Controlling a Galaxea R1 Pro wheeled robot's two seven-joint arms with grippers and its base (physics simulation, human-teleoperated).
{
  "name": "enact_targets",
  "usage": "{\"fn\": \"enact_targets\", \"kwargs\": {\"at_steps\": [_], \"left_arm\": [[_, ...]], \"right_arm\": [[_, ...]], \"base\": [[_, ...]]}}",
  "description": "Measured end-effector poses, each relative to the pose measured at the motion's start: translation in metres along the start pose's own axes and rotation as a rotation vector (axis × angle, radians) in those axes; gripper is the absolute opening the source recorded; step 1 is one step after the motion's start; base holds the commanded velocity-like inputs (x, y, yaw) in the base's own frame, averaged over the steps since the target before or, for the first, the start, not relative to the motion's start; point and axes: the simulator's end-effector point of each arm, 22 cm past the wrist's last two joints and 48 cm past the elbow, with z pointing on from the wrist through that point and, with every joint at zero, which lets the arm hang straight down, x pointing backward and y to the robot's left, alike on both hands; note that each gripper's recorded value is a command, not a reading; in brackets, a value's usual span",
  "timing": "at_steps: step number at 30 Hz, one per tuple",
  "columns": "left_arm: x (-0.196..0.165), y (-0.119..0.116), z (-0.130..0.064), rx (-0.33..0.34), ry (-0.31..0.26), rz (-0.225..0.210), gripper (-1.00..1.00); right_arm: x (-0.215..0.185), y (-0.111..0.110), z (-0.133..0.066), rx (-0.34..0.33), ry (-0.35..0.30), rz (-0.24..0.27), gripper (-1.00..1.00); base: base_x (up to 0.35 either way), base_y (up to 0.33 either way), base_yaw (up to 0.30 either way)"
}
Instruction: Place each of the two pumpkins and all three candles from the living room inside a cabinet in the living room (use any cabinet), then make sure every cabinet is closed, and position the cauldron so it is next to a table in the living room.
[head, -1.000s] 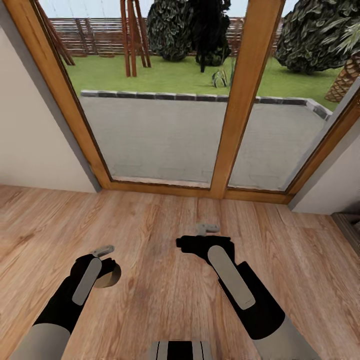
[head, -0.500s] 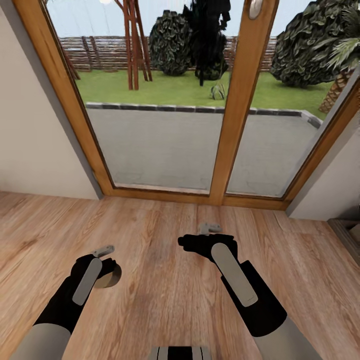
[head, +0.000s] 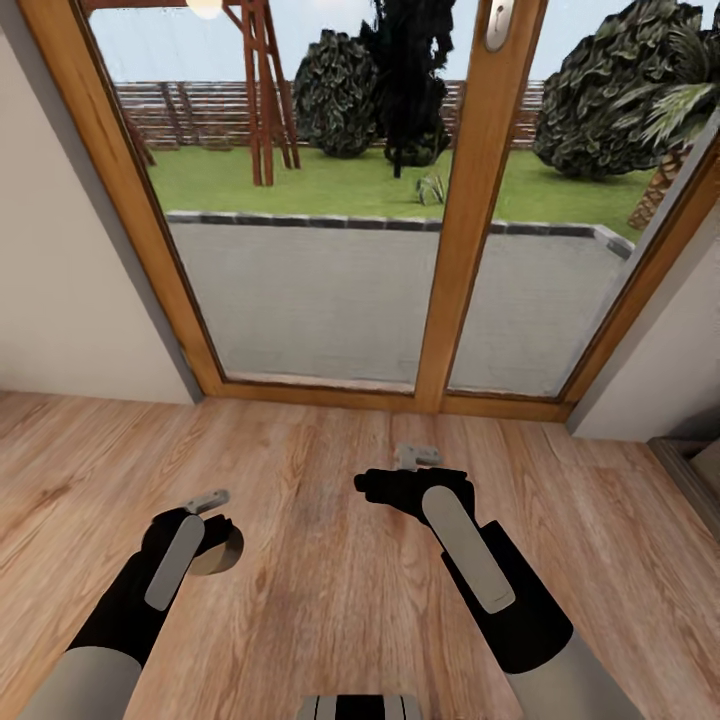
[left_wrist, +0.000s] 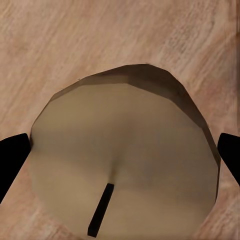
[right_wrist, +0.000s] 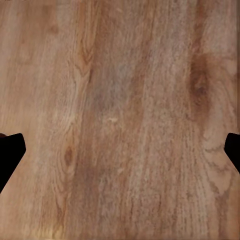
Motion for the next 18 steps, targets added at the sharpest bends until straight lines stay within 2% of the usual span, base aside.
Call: {"fn": "enact_targets", "kwargs": {"at_steps": [10, 18], "left_arm": [[0.005, 0.0, 0.005, -0.003, 0.012, 0.003, -1.0], [-0.003, -0.002, -0.005, 0.008, -0.008, -0.002, -1.0]], "right_arm": [[0.004, -0.003, 0.006, 0.002, 0.013, 0.004, 1.0], [-0.003, 0.001, -0.005, -0.001, -0.008, -0.002, 1.0]], "base": [[0.0, 0.0, -0.148], [0.0, 0.0, -0.15]]}}
